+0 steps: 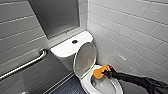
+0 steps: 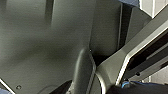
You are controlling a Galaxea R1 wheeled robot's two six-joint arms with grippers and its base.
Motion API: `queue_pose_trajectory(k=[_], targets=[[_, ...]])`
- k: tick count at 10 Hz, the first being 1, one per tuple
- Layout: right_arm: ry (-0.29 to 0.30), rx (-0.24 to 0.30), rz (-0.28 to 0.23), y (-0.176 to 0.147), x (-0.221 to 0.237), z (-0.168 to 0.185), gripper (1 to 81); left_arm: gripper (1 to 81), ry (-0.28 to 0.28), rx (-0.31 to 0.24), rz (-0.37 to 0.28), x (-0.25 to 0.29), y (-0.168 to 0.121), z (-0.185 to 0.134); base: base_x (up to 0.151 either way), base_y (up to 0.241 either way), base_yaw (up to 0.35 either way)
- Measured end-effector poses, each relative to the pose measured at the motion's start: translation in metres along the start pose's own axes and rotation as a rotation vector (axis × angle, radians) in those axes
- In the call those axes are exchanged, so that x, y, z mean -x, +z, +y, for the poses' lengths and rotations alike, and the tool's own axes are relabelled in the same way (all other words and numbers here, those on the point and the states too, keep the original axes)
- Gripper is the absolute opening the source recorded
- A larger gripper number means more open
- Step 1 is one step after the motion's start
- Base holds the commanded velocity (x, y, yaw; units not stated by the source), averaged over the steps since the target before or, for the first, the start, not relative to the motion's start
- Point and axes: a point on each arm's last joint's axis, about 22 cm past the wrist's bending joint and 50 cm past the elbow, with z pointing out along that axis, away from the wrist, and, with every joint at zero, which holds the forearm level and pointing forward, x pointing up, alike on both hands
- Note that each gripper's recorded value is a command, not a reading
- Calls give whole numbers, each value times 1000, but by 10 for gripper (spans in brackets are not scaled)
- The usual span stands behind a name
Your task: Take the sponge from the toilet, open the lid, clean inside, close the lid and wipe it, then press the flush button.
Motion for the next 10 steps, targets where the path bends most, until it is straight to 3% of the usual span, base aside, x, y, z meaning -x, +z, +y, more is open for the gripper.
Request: queue_pose_trajectory(k=[5, 7, 10], targets=[[84, -31, 0, -42, 2, 47, 10, 811, 1, 6, 0, 0, 1, 3, 0, 0, 0], [141, -39, 27, -58, 14, 80, 10, 811, 1, 7, 0, 0, 1, 4, 0, 0, 0], [205, -73, 54, -73, 37, 104, 10, 811, 2, 20, 0, 1, 5, 11, 0, 0, 0]])
